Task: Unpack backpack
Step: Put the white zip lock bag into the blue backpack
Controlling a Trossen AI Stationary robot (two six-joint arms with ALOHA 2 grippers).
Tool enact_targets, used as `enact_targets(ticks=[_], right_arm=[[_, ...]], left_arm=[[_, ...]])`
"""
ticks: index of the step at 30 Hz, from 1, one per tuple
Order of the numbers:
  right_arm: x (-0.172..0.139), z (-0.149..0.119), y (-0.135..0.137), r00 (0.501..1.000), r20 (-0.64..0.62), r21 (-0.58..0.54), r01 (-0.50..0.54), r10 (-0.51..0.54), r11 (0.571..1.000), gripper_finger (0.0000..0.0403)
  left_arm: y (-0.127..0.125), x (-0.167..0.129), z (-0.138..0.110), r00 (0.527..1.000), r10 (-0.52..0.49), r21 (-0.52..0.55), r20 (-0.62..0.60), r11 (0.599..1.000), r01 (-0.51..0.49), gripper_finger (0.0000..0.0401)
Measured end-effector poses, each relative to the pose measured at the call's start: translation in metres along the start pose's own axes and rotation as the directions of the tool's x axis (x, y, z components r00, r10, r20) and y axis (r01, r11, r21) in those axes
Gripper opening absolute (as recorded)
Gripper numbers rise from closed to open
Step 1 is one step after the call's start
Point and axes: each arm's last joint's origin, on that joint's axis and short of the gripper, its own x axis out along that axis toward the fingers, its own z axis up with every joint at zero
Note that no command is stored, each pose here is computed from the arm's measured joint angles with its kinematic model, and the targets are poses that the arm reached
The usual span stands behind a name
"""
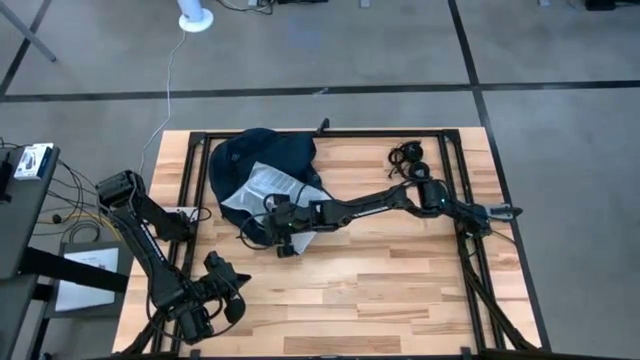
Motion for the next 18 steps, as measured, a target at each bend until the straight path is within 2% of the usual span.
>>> enact_targets(ticks=[3, 6, 12, 16, 18], right_arm=[[0.005, -0.007, 0.0, 1.0, -0.022, 0.033, 0.0, 0.001, 0.999, 0.0152], [0.006, -0.016, 0.001, 0.994, -0.104, 0.036, -0.009, 0.013, 0.999, 0.0125], [0.002, -0.026, 0.011, 0.971, -0.24, 0.01, 0.021, -0.018, 1.0, 0.0017], [-0.005, -0.031, 0.026, 0.94, -0.339, 0.07, 0.008, 0.016, 0.998, 0.0004], [-0.009, -0.033, 0.041, 0.923, -0.383, 0.055, -0.014, 0.034, 0.998, 0.0003]], left_arm=[[0.0, 0.0, 0.0, 1.0, -0.001, -0.002, 0.0, 1.0, 0.001, 0.0001], [0.0, 0.0, 0.0, 1.0, 0.0, -0.001, 0.0, 1.0, 0.0, 0.0001], [0.0, 0.0, 0.0, 1.0, 0.0, 0.023, 0.0, 1.0, 0.0, 0.0001], [0.0, 0.0, 0.0, 1.0, 0.0, 0.022, 0.0, 1.0, 0.0, 0.0001], [0.0, 0.0, 0.0, 1.0, 0.0, 0.023, 0.0, 1.0, 0.0, 0.0001]])
